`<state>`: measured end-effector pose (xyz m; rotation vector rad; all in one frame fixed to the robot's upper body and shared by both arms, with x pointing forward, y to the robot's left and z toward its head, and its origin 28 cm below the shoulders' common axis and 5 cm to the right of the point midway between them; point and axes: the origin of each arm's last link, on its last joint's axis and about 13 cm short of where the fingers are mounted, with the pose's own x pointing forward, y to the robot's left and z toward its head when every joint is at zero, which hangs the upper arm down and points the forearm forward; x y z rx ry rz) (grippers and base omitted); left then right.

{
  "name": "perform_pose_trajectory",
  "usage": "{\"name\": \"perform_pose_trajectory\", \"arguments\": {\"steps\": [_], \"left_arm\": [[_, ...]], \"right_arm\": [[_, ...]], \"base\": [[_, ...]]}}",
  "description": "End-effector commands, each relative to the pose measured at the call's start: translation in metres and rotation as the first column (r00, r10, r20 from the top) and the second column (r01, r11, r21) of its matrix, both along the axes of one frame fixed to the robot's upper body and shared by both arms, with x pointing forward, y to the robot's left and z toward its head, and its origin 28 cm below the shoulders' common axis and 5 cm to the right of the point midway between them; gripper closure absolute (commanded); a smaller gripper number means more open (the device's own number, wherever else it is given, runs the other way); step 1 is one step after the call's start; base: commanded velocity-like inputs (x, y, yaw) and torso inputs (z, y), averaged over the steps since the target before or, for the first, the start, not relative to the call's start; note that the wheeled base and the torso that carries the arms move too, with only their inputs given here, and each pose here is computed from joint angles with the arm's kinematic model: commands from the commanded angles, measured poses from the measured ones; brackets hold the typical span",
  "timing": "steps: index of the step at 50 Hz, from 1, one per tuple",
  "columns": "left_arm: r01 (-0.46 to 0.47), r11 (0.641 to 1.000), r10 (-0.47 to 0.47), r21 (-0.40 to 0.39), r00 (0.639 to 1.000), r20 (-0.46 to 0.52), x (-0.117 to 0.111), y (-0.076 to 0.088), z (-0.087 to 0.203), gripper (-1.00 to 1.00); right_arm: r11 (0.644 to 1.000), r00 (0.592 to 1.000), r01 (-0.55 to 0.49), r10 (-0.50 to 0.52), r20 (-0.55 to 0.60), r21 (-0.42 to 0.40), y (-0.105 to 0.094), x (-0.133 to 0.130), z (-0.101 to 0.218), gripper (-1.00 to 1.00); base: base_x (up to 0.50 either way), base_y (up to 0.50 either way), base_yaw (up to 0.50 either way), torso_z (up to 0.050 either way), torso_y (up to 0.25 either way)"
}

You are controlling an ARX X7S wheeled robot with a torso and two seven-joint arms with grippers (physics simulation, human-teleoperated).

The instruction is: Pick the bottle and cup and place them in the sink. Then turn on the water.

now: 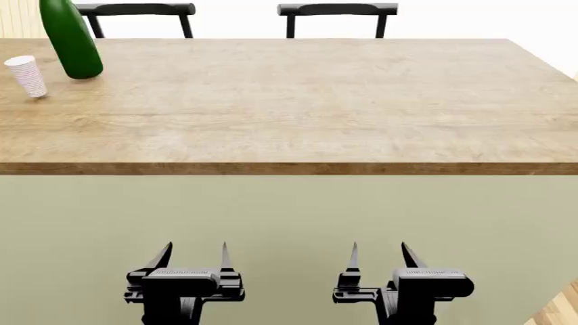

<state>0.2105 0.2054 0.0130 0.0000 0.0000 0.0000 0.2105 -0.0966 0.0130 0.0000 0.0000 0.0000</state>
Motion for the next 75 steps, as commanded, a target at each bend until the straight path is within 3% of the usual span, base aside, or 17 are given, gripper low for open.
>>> {"name": "perform_pose_trajectory", "arguments": {"steps": [1, 9, 18, 25, 35, 47, 60, 66, 75], "left_arm": [[0.000, 1.000, 0.000, 0.000, 1.000, 0.000, 0.000, 0.000, 0.000, -1.00], [0.014, 1.000, -0.014, -0.003, 1.000, -0.008, -0.004, -0.001, 0.003, -1.00], [0.022, 0.999, -0.022, 0.027, 1.000, 0.021, 0.007, 0.005, 0.029, -1.00], [0.042, 0.997, -0.047, 0.066, 0.996, 0.077, 0.022, 0.012, 0.075, -1.00], [0.064, 0.991, -0.083, 0.115, 0.981, 0.176, 0.061, 0.025, 0.158, -1.00], [0.037, 0.993, -0.056, 0.116, 0.985, 0.163, 0.120, 0.042, 0.229, -1.00], [0.014, 0.997, -0.023, 0.079, 0.994, 0.111, 0.168, 0.053, 0.280, -1.00], [0.022, 0.996, -0.034, 0.091, 0.991, 0.128, 0.168, 0.057, 0.287, -1.00], [0.047, 0.995, -0.062, 0.092, 0.984, 0.164, 0.161, 0.062, 0.289, -1.00]], "right_arm": [[1.000, 1.000, 0.000, 0.000, -0.003, 0.001, 0.000, 0.000, 0.000, -1.00], [1.000, 1.000, 0.007, -0.007, -0.017, 0.000, 0.001, 0.001, 0.000, -1.00], [0.999, 1.000, 0.020, -0.020, 0.010, -0.049, -0.007, 0.016, 0.028, -1.00], [0.996, 0.998, 0.025, -0.020, 0.060, -0.088, -0.018, 0.034, 0.064, -1.00], [0.988, 0.994, 0.004, 0.013, 0.105, -0.155, -0.037, 0.068, 0.133, -1.00], [0.963, 0.989, 0.051, -0.012, 0.145, -0.265, -0.062, 0.119, 0.219, -1.00], [0.973, 0.989, 0.041, -0.007, 0.148, -0.226, -0.080, 0.158, 0.291, -1.00], [0.985, 0.990, 0.030, -0.006, 0.143, -0.168, -0.084, 0.163, 0.308, -1.00], [0.985, 0.993, -0.006, 0.026, 0.113, -0.172, -0.081, 0.166, 0.305, -1.00]], "base": [[0.00, 0.00, 0.00, 0.000, 0.000], [0.00, 0.00, 0.00, 0.003, 0.000], [0.00, 0.00, 0.00, 0.050, 0.031], [0.00, 0.00, 0.00, 0.050, 0.030], [0.00, 0.00, 0.00, 0.050, 0.030], [0.00, 0.00, 0.00, 0.050, 0.028], [0.00, 0.00, 0.00, 0.033, 0.009], [0.00, 0.00, 0.00, 0.000, 0.000], [0.00, 0.45, 0.00, 0.000, 0.000]]}}
